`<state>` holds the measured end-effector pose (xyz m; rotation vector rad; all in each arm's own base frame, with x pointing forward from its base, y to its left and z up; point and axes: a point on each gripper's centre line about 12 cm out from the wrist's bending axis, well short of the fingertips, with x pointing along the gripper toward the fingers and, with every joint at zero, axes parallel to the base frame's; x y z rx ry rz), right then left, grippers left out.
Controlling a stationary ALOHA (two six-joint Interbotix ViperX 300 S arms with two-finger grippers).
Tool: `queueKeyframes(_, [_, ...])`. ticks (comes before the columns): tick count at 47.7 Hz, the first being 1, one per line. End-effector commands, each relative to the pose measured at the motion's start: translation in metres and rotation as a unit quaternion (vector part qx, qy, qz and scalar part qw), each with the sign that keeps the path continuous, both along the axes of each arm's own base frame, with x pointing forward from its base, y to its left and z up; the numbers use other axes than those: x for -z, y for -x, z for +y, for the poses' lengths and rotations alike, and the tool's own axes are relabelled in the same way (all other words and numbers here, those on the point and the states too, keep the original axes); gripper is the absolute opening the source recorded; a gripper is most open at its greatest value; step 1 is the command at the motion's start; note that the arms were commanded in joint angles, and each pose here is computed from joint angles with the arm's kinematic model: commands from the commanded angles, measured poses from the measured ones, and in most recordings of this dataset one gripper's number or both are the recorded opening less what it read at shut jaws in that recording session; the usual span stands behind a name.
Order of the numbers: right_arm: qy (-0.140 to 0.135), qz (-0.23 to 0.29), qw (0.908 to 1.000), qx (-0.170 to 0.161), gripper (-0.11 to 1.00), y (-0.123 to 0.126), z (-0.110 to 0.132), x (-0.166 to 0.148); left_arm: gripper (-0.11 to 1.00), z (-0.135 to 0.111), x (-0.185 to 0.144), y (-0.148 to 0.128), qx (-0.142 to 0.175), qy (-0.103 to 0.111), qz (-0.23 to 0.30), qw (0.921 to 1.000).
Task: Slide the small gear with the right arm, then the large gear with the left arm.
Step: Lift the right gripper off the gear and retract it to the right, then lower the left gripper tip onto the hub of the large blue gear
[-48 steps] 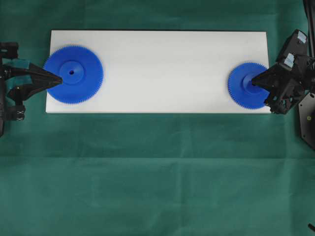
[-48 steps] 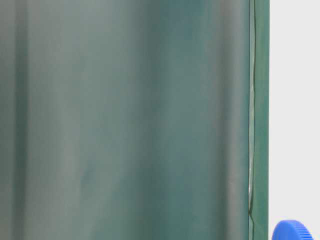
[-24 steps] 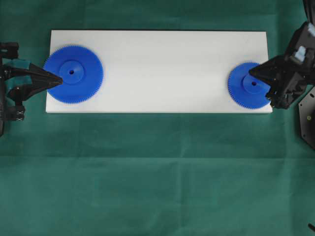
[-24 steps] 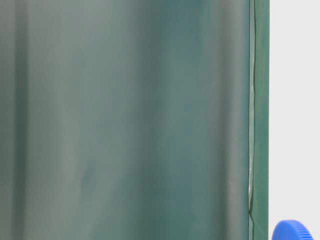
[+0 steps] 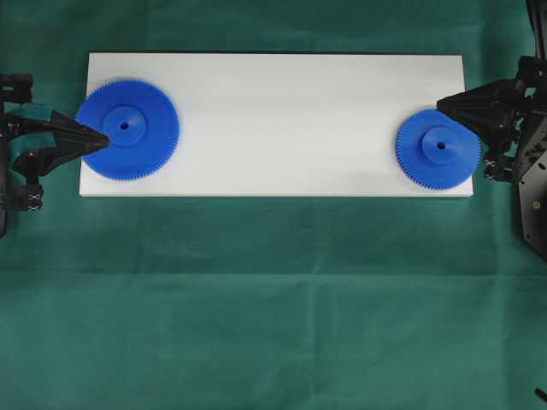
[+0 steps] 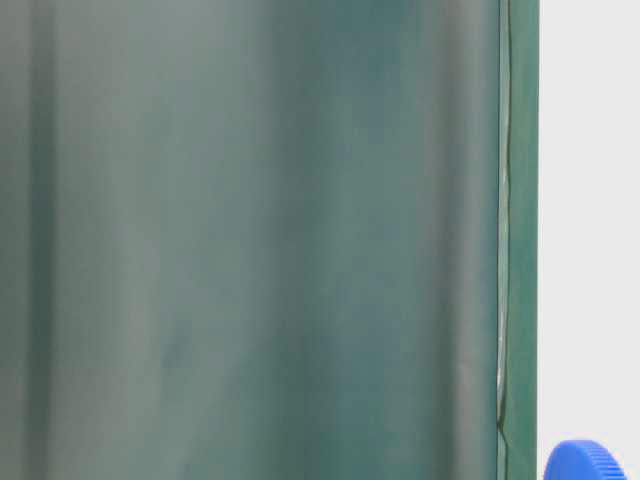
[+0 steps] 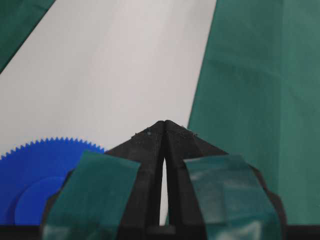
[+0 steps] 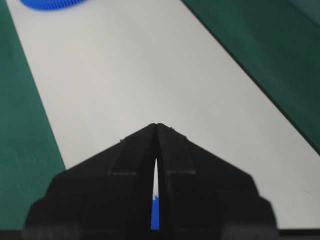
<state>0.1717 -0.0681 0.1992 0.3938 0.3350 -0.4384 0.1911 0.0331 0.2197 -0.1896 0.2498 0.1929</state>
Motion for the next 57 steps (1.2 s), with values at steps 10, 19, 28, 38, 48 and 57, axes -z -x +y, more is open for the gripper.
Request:
queueKeyframes(10, [0.002,-0.007,1.0,-0.001,0.5,0.002,0.001,0.0,0.0,0.001,-0.011,-0.005,0.0,-0.002,-0.015,0.9999])
queueKeyframes(19, [0.008,-0.026,0.9996,-0.006,0.5,0.0,0.002,-0.004,0.0,0.002,-0.011,-0.004,-0.003,-0.002,-0.015,0.9999])
queueKeyframes(28, [0.012,-0.04,0.9991,-0.009,0.5,0.001,0.003,-0.006,0.0,0.006,-0.009,-0.003,-0.013,-0.002,-0.014,0.9998])
queueKeyframes(38, [0.012,-0.04,0.9991,-0.009,0.5,0.003,0.004,-0.004,0.0,0.017,-0.006,0.001,-0.043,-0.003,-0.007,0.999])
queueKeyframes(48, [0.014,-0.043,0.9989,-0.009,0.5,0.005,0.005,-0.003,0.0,0.025,-0.002,0.004,-0.063,-0.002,0.006,0.998])
queueKeyframes(57, [0.013,-0.041,0.999,-0.009,0.5,0.006,0.005,-0.001,0.0,0.027,0.016,-0.001,-0.062,0.016,0.097,0.9933])
